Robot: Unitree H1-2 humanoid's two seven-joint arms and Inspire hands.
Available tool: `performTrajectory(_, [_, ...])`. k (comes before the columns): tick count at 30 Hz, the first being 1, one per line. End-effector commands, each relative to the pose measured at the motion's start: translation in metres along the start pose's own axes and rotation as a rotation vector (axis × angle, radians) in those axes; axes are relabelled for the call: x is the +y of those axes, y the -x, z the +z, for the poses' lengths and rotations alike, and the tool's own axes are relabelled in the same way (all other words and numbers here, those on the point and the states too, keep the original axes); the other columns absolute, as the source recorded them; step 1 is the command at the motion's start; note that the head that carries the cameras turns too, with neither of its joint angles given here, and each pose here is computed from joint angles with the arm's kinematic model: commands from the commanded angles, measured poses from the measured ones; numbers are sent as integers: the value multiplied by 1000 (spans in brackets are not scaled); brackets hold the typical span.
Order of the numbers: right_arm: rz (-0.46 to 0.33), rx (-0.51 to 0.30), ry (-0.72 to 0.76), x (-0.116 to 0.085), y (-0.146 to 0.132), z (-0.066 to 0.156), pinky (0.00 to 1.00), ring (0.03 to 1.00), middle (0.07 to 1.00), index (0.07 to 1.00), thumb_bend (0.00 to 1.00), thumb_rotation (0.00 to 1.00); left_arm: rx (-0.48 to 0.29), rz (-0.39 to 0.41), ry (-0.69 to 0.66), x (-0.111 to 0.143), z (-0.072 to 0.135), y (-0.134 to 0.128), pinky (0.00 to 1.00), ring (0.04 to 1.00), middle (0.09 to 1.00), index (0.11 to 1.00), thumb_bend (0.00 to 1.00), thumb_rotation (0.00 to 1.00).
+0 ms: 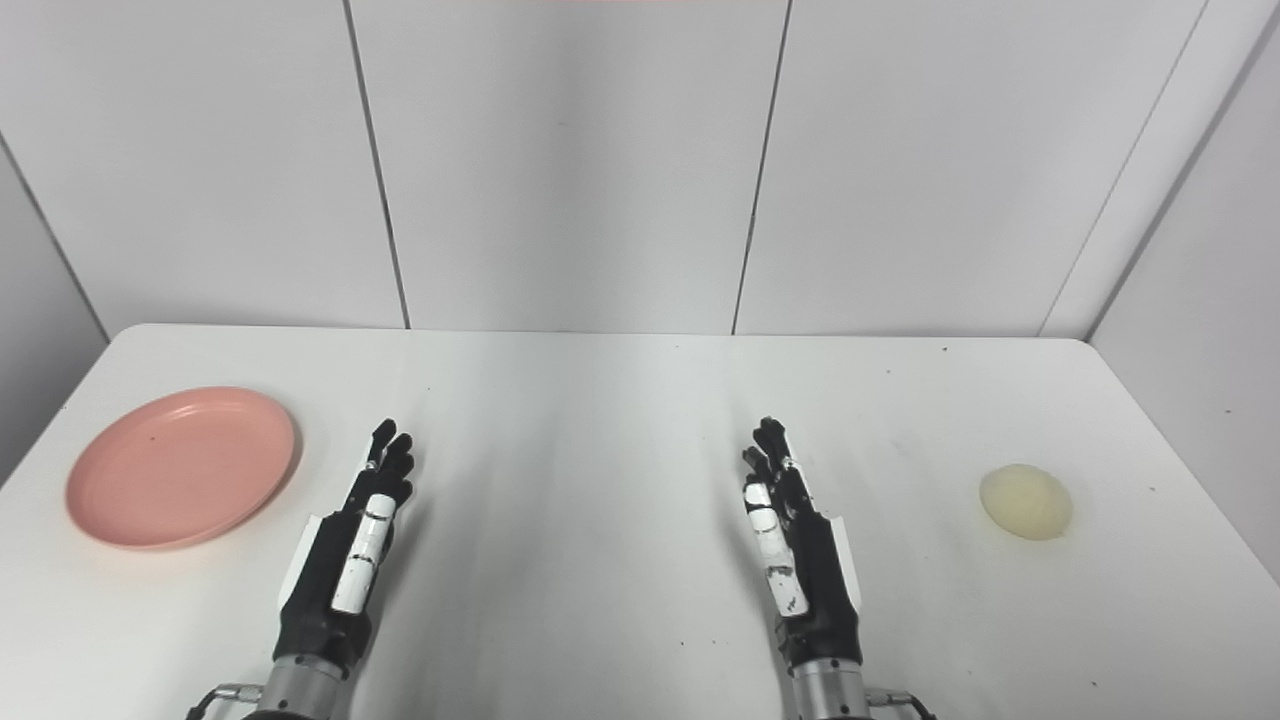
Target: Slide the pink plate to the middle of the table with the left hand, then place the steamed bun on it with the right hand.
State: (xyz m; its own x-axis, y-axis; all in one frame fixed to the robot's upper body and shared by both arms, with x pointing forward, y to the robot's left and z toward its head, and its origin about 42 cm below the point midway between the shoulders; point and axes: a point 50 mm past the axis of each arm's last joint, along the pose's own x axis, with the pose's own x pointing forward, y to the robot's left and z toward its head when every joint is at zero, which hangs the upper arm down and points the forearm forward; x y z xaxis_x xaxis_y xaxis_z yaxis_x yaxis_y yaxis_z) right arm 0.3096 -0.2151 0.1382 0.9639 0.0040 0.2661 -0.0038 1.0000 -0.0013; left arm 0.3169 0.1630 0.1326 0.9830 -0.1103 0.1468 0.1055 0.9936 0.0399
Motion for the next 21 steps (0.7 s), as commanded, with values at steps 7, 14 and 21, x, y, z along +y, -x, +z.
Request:
performTrajectory(7, [8,31,6,0,6,-6,925,918,940,934,647,907,-60,-4,15,-1,11,-6,1000,994,1000,1000,624,912])
performTrajectory(14, [6,36,8,-1,6,-5,914,911,936,929,636,914,-53,-12,16,-2,12,-6,1000,992,994,1000,624,913])
performTrajectory(21, [7,42,12,-1,7,-5,910,907,928,919,656,907,-40,-20,23,-3,15,-5,1000,988,987,1000,598,911])
